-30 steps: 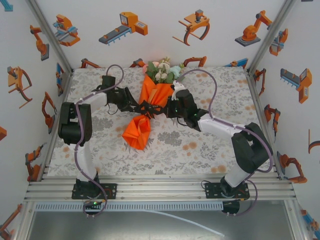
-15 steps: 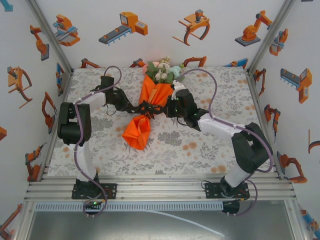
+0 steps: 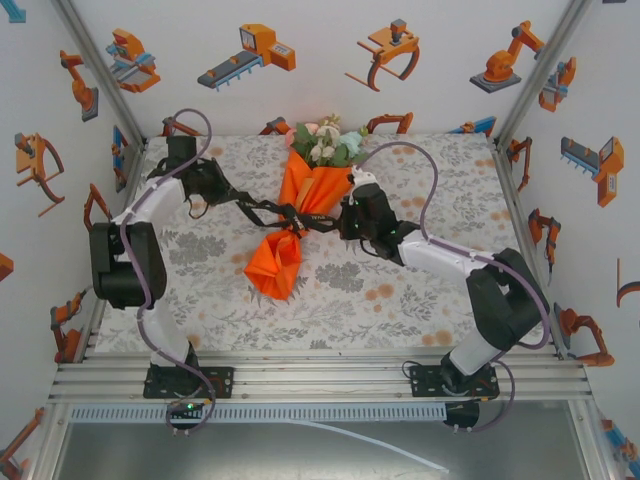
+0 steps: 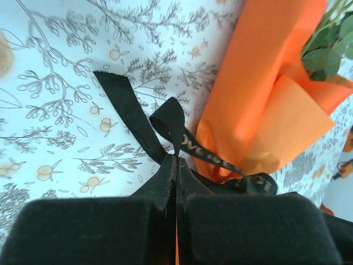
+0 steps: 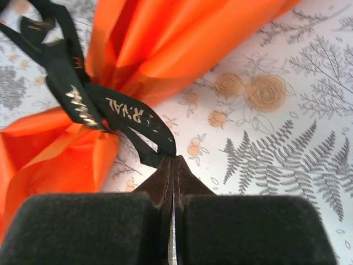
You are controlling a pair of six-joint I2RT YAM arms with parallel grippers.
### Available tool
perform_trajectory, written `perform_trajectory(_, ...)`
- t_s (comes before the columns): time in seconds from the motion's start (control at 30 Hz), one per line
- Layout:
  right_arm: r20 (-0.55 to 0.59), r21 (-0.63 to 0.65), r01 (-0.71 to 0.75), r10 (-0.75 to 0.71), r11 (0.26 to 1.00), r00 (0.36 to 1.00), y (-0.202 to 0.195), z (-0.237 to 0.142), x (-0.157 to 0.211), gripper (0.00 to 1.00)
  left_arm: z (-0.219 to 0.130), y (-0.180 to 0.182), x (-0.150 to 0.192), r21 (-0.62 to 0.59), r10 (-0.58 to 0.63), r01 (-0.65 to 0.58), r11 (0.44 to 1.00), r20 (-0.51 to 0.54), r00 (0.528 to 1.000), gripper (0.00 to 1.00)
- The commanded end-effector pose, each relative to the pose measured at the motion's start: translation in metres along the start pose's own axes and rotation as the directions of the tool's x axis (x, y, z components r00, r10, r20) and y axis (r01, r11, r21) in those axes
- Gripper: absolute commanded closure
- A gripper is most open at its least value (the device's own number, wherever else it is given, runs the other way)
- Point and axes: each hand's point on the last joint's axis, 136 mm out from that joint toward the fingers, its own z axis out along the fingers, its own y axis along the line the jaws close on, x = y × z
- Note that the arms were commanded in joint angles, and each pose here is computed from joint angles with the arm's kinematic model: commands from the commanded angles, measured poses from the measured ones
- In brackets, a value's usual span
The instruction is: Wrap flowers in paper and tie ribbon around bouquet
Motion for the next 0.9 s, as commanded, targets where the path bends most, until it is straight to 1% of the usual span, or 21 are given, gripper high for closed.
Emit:
perform_trajectory(0.0,0.007,0.111,-0.009,0.009,0.994,1.0,-0.025,-0.011,0.003,1.0,-0.012,0.017,0.006,-0.107,0.024,-0.022,0.994,0.018,1.0,1.0)
perform_trajectory(0.13,-0.006,0.162,-0.039,0.04,0.986,0.999,-0.043,-0.011,0.014,1.0,-0.009,0.028,0.016,-0.144,0.009,-0.011,0.989,-0.01,1.0,1.0)
perform_trajectory(0.23,-0.024,0.197,-0.046,0.051,0.979,0.998,-0.054,-0.013,0.024,1.0,-0.013,0.037,0.017,-0.189,0.007,-0.007,0.982,0.0,1.0,1.0)
perform_trajectory(0.33,-0.032,0.189,-0.046,0.053,0.981,0.998,-0.056,-0.015,0.032,1.0,-0.015,0.041,0.018,-0.2,0.012,-0.013,0.98,-0.002,1.0,1.0)
perform_trajectory(0.43,-0.029,0.129,-0.043,0.047,0.991,0.998,-0.046,-0.013,0.032,1.0,-0.01,0.04,0.022,-0.175,0.01,-0.013,0.985,-0.019,1.0,1.0)
perform_trajectory(0.57,-0.027,0.023,-0.044,0.045,0.999,0.999,-0.024,-0.006,0.024,1.0,-0.003,0.021,0.027,-0.051,0.015,-0.017,0.999,-0.042,0.999,1.0)
perform_trajectory(0.63,-0.014,-0.006,-0.054,0.053,0.999,0.998,-0.017,-0.004,0.018,1.0,-0.004,0.011,0.025,-0.01,0.022,-0.022,1.0,-0.03,0.999,1.0)
perform_trajectory(0.7,0.006,-0.021,-0.053,0.053,0.998,0.999,-0.014,-0.005,0.013,1.0,-0.009,0.006,0.018,0.0,0.034,-0.034,0.999,-0.001,0.999,1.0)
perform_trajectory(0.77,0.021,-0.002,-0.051,0.051,0.999,0.998,-0.018,-0.007,0.01,1.0,-0.015,0.011,0.009,-0.043,0.039,-0.037,0.998,0.046,0.998,1.0)
perform_trajectory(0.87,0.017,0.101,-0.052,0.051,0.994,0.999,-0.037,-0.013,0.014,1.0,-0.023,0.03,-0.001,-0.12,0.011,-0.002,0.993,0.074,0.997,1.0)
